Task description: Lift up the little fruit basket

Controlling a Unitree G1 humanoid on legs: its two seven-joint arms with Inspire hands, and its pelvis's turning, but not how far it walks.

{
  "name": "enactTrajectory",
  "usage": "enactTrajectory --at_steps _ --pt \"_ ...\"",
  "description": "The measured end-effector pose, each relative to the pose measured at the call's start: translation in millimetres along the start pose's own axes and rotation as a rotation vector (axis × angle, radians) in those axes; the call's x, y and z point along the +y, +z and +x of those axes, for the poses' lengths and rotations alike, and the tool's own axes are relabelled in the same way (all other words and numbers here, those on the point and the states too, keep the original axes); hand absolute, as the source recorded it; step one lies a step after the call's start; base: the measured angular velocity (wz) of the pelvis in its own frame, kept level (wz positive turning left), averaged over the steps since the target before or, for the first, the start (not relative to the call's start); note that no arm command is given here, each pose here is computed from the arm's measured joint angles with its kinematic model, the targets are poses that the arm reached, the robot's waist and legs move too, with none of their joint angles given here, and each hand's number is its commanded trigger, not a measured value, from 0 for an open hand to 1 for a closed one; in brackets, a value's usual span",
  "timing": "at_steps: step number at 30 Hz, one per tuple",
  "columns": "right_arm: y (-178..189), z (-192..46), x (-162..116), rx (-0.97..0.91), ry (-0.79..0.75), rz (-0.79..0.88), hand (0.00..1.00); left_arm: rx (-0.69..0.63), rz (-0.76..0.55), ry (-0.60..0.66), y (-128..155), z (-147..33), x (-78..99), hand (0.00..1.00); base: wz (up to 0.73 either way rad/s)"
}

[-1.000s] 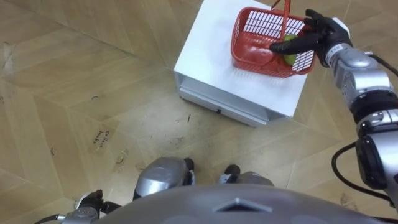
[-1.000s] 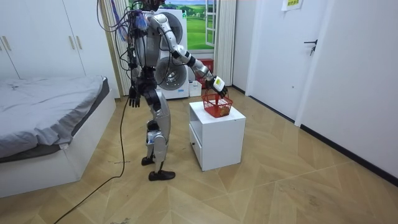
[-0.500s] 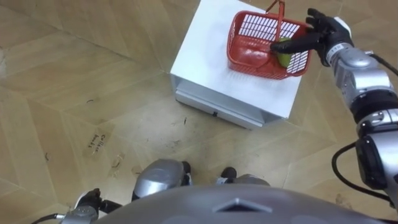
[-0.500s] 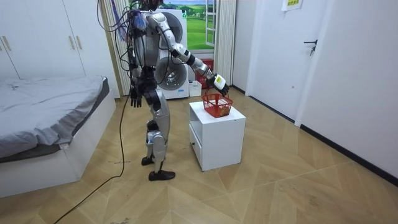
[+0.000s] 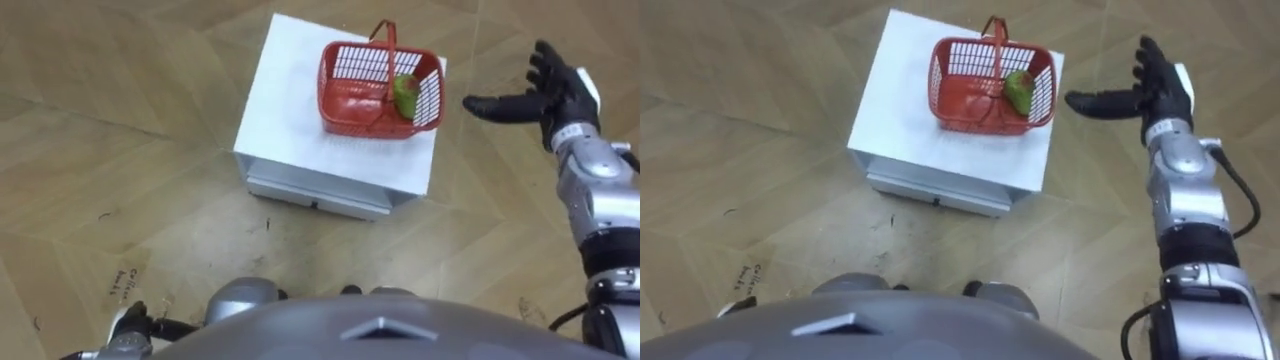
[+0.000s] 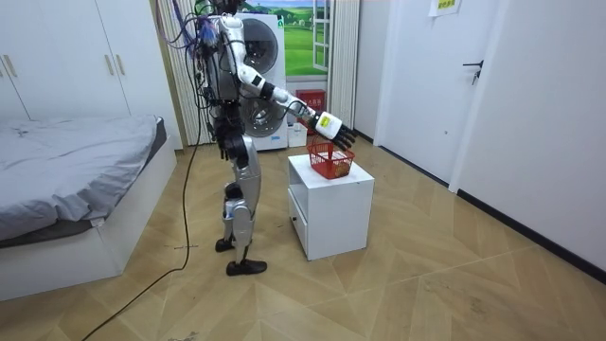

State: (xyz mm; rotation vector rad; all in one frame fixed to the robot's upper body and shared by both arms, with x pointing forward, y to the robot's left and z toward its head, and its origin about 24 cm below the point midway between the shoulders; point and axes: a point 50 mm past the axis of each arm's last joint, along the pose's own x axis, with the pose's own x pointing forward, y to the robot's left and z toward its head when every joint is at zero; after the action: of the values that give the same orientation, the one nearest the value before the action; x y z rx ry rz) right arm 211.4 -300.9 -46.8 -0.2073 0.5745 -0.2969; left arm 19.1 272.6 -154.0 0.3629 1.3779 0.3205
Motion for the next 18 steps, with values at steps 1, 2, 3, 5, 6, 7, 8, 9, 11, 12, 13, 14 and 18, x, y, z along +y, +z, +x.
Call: enactTrajectory --at_steps 1,2,3,5,6,7,8,9,11,12,13,14,18 --pt "-5 -2 -2 0.014 -0.009 -0.002 0.00 -0.004 -0.002 0.003 1 0.0 0.6 0.00 -0.32" --pt "-15 -6 -6 0.042 -0.023 -0.004 0.00 -0.014 -0.004 0.013 3 0.0 1.6 0.00 -0.36" --pt "-25 -10 -8 0.077 -0.028 -0.004 0.00 -0.026 -0.008 0.023 6 -0.1 1.9 0.00 -0.36" --pt "-40 -15 -11 0.126 -0.039 -0.008 0.00 -0.038 -0.010 0.025 7 -0.3 1.7 0.00 -0.20" --pt "-54 -20 -12 0.165 -0.051 -0.020 0.00 -0.043 -0.022 0.029 8 -0.2 2.5 0.00 -0.12" --pt "-63 -22 -13 0.197 -0.058 -0.023 0.00 -0.046 -0.024 0.031 9 -0.1 3.0 0.00 -0.05" --pt "-84 -30 -13 0.279 -0.065 -0.018 0.00 -0.053 -0.027 0.036 9 0.0 3.3 0.00 0.00" --pt "-103 -40 -12 0.351 -0.069 -0.006 0.00 -0.052 -0.028 0.035 8 -0.2 1.8 0.00 0.00" --pt "-126 -54 -6 0.440 -0.059 -0.002 0.00 -0.034 -0.030 0.025 4 -0.6 -2.5 0.00 0.00" --pt "-141 -62 0 0.503 -0.049 -0.003 0.00 -0.034 -0.035 0.019 4 -1.0 -5.5 0.00 0.00" --pt "-148 -67 3 0.538 -0.044 -0.002 0.00 -0.034 -0.035 0.016 4 -1.2 -7.0 0.00 0.00" --pt "-163 -76 9 0.608 -0.033 0.009 0.00 -0.039 -0.032 0.010 6 -1.4 -9.7 0.00 0.00" --pt "-191 -100 28 0.754 0.019 0.057 0.00 -0.025 0.002 -0.004 3 -1.9 -16.4 0.00 -0.01"
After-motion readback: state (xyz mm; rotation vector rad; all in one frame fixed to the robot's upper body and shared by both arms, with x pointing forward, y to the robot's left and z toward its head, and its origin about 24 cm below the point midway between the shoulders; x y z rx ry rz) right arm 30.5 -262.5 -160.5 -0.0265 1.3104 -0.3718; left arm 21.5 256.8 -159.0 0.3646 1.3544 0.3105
